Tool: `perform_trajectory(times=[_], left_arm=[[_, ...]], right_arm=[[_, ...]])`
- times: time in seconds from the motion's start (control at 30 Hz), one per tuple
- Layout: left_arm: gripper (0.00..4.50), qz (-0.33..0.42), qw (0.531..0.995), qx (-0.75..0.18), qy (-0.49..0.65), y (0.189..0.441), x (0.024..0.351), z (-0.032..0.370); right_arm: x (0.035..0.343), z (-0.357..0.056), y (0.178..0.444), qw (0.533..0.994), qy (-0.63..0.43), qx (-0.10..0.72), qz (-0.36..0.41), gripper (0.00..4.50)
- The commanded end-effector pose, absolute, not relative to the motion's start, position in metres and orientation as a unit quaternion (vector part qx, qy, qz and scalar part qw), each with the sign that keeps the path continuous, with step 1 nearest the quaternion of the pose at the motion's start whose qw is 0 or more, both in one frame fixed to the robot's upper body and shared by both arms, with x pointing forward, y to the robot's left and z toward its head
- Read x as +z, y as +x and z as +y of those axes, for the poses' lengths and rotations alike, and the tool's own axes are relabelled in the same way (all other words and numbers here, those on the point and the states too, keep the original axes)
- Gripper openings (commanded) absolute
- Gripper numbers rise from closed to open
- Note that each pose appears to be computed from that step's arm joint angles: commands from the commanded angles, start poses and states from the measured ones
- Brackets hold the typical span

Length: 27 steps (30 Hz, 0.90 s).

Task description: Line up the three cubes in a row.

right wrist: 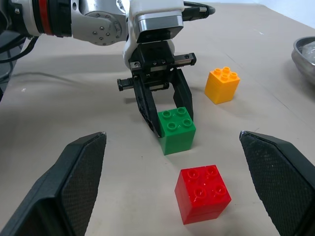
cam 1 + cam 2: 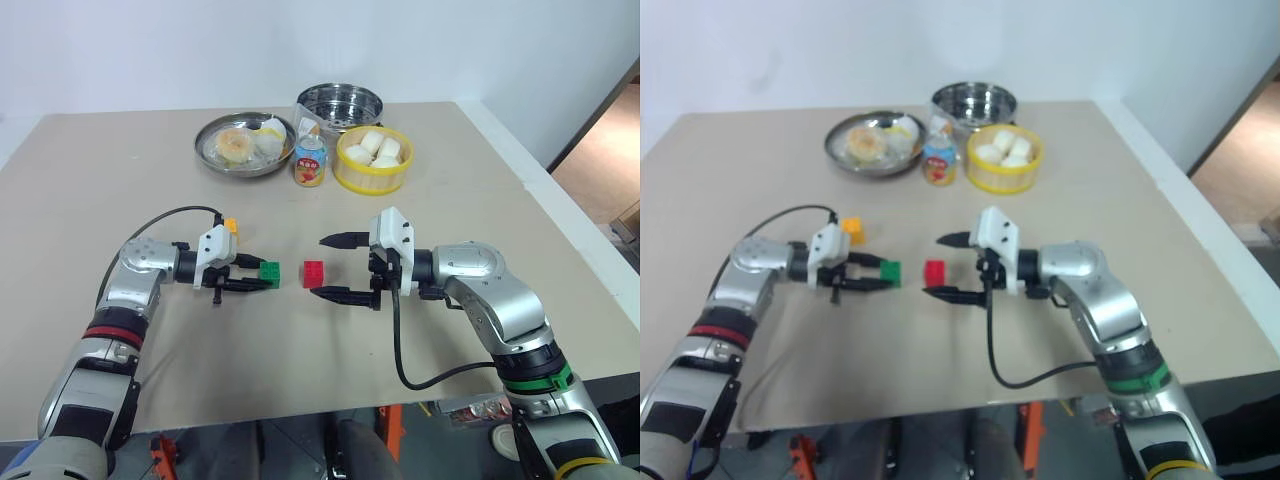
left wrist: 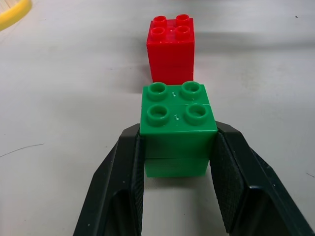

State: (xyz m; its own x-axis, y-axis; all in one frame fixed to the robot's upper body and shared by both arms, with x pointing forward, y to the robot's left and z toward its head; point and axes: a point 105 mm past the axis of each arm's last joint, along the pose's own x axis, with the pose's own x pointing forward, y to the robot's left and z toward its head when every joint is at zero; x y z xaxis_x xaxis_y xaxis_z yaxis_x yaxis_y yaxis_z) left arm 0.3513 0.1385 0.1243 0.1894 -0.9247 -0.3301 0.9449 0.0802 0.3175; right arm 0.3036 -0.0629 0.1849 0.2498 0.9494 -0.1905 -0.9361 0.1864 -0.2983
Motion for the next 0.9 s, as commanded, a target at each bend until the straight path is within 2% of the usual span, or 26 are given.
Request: perform_trajectory(times=[0.03,0.13,0.17,0.2,0.33,0.5,0.63,0.8,0.9], left_arm=[[2.99,0.009,0.728,-0.635,0.259,0.354,0.132,0.14],[4.11,-0.002,0.732,-0.628,0.266,0.357,0.139,0.143],[4.4,-0.006,0.735,-0.622,0.27,0.357,0.143,0.145],[4.49,-0.012,0.738,-0.616,0.275,0.357,0.148,0.148],[4.49,-0.03,0.75,-0.597,0.282,0.354,0.162,0.158],[4.49,-0.044,0.805,-0.54,0.243,0.34,0.187,0.176],[4.49,-0.081,0.886,-0.423,0.169,0.332,0.212,0.191],[4.49,-0.103,0.955,-0.241,0.142,0.34,0.213,0.201],[4.49,-0.105,0.979,-0.132,0.118,0.348,0.207,0.212]], right_arm=[[0.195,-0.063,0.302,0.768,-0.191,0.61,-0.041,4.5],[0.197,-0.061,0.303,0.77,-0.182,0.609,-0.045,4.5],[0.198,-0.061,0.303,0.772,-0.175,0.609,-0.047,4.5],[0.199,-0.06,0.304,0.774,-0.17,0.608,-0.05,4.5],[0.201,-0.056,0.308,0.775,-0.16,0.609,-0.054,4.5],[0.201,-0.049,0.319,0.776,-0.147,0.611,-0.058,4.5],[0.201,-0.048,0.325,0.772,-0.152,0.614,-0.064,4.5],[0.199,-0.047,0.327,0.767,-0.16,0.617,-0.068,4.5],[0.199,-0.047,0.329,0.766,-0.164,0.618,-0.07,4.5]])
